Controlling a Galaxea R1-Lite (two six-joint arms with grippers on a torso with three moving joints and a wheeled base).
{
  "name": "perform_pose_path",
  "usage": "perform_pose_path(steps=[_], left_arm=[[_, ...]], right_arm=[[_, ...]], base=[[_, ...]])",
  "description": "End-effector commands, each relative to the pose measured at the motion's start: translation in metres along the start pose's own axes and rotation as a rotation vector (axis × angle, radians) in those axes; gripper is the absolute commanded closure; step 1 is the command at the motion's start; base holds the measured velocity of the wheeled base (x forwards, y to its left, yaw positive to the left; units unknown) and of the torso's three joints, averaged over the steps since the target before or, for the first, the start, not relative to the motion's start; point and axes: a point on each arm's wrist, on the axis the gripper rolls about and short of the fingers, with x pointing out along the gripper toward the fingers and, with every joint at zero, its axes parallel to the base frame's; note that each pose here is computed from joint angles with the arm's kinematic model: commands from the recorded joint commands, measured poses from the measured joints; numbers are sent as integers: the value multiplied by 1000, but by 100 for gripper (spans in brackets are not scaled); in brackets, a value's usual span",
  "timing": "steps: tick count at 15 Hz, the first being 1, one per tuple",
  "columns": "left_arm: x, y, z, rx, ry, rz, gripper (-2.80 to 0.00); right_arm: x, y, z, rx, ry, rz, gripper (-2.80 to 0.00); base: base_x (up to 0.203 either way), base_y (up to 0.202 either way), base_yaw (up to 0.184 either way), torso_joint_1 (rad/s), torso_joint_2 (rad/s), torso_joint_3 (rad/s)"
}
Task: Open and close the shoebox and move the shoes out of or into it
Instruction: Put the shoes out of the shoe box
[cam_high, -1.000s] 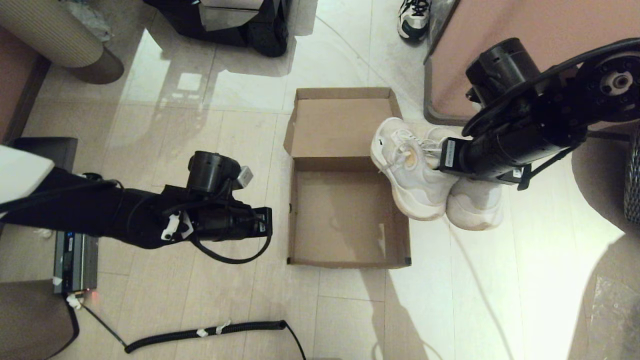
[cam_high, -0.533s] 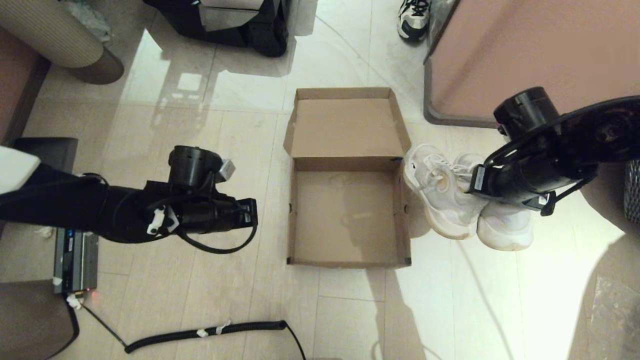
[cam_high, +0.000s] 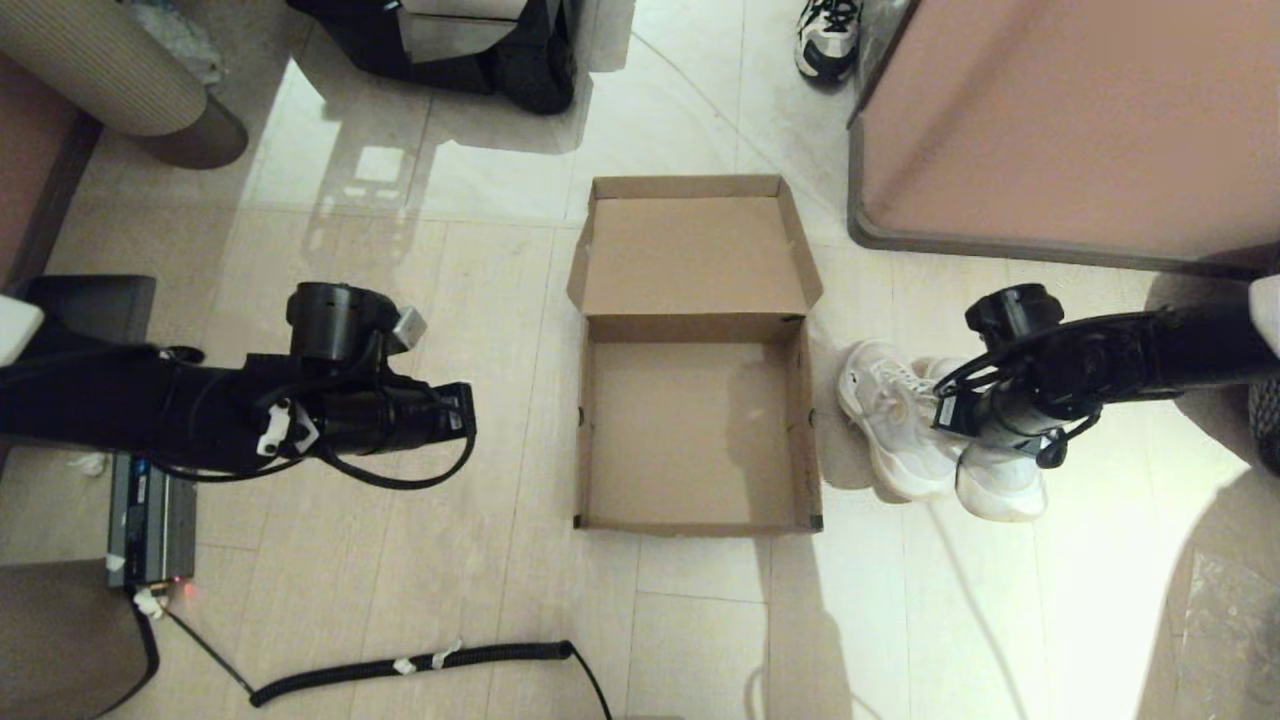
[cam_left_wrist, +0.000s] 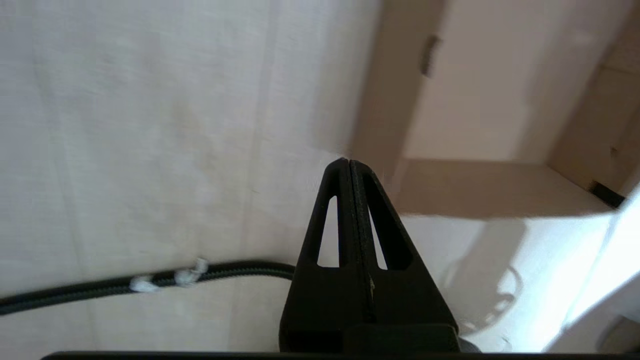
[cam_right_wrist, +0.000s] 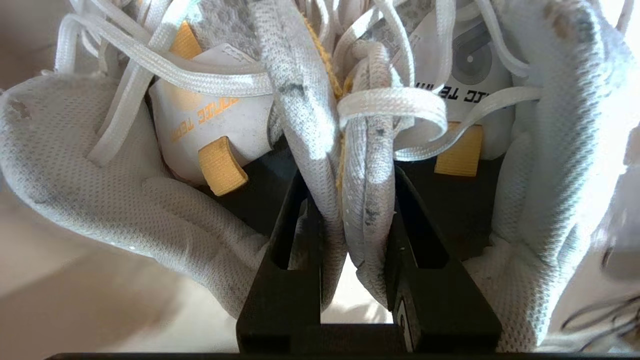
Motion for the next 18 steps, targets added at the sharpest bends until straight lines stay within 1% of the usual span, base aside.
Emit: perform_pose_path(steps=[1,3,4,5,6,9,11,15,16,17,18], left_arm=[[4,9,2,-7,-2,19,0],[9,11,0,-9,-8,20,0],[12,12,0,-10,-13,21,0],[14,13,-1,-12,-10,24,0],[16,15,-2,-13,-6,26,0],[17,23,-2,-23,-5,42,0],[17,26,-1,-28,-8,49,0],[16,27,-1,-31,-9,51,0],[17,27,-1,-31,-7,52,0],[17,28,-2,-32,-5,53,0],[17,28,-3,-32,0,54,0]], right_arm=[[71,-10,-17,-20,33,-48,0],[93,-14,-8,-17,-11,-51,0],[95,-14,-8,-19,-15,-52,0],[98,-15,-10,-18,-7,-55,-33],[98,-15,-11,-15,-5,-56,-280],[100,-16,-14,-12,5,-62,-280],[87,-16,-9,-10,-10,-54,-280],[16,-17,7,-5,-75,-11,-280],[-4,-16,7,-10,-92,5,0],[-22,-12,6,-18,-107,28,0],[-38,0,2,-40,-116,67,0]], base=[[0,0,0,0,0,0],[0,0,0,0,0,0],[0,0,0,0,0,0],[0,0,0,0,0,0],[0,0,0,0,0,0],[0,0,0,0,0,0],[0,0,0,0,0,0],[0,0,0,0,0,0],[0,0,0,0,0,0],[0,0,0,0,0,0],[0,0,0,0,0,0]])
